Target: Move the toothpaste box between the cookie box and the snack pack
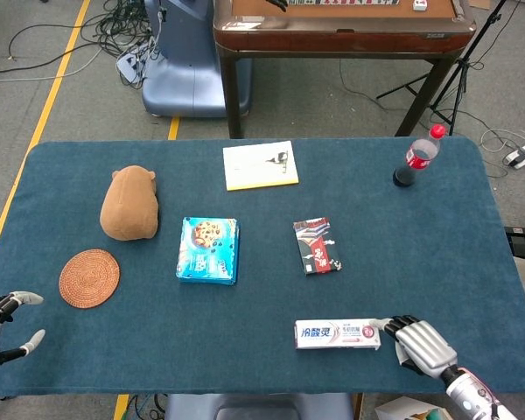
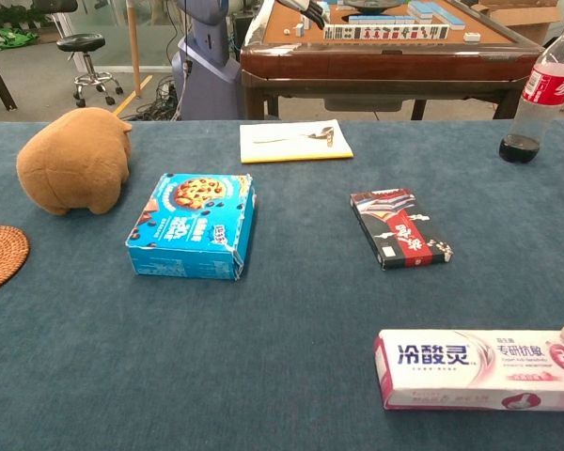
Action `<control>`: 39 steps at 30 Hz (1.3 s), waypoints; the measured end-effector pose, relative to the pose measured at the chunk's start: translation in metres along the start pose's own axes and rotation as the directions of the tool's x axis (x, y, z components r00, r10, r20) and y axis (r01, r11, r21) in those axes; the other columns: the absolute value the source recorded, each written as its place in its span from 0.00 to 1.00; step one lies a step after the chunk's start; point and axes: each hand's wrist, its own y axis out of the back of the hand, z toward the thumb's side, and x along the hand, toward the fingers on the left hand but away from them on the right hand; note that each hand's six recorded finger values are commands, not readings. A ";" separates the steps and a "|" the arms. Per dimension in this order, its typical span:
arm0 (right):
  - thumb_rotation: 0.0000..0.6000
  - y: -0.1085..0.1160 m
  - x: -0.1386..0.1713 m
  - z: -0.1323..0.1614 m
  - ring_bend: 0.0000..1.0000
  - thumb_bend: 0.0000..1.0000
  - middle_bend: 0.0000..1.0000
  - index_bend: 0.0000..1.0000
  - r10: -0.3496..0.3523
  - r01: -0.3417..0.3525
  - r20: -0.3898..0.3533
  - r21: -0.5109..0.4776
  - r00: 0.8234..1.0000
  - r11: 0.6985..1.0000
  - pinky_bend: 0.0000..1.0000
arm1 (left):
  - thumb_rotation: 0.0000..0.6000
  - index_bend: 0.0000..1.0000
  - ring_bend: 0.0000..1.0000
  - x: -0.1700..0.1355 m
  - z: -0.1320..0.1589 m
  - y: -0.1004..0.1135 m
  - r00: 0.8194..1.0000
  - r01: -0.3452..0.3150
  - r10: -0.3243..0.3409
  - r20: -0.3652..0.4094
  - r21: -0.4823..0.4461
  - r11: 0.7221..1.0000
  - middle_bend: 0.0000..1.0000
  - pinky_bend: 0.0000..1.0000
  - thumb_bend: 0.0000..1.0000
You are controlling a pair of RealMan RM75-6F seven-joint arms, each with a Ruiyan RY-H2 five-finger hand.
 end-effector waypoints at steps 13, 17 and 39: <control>1.00 0.001 -0.015 0.028 0.20 1.00 0.25 0.18 0.005 -0.006 -0.080 -0.009 0.997 1.000 0.25 | 1.00 0.35 0.33 0.000 -0.001 0.001 1.000 -0.004 0.004 -0.005 -0.004 1.000 0.34 0.46 0.27; 1.00 0.000 -0.020 0.037 0.20 1.00 0.25 0.18 0.011 -0.012 -0.104 -0.009 0.995 1.000 0.25 | 1.00 0.35 0.33 0.000 -0.002 0.002 1.000 -0.006 0.006 -0.006 -0.005 1.000 0.34 0.46 0.27; 1.00 0.015 -0.029 0.056 0.20 1.00 0.25 0.18 -0.012 0.014 -0.150 0.012 0.989 1.000 0.25 | 1.00 0.35 0.33 0.000 -0.004 0.003 1.000 -0.007 0.007 -0.008 -0.008 1.000 0.34 0.46 0.27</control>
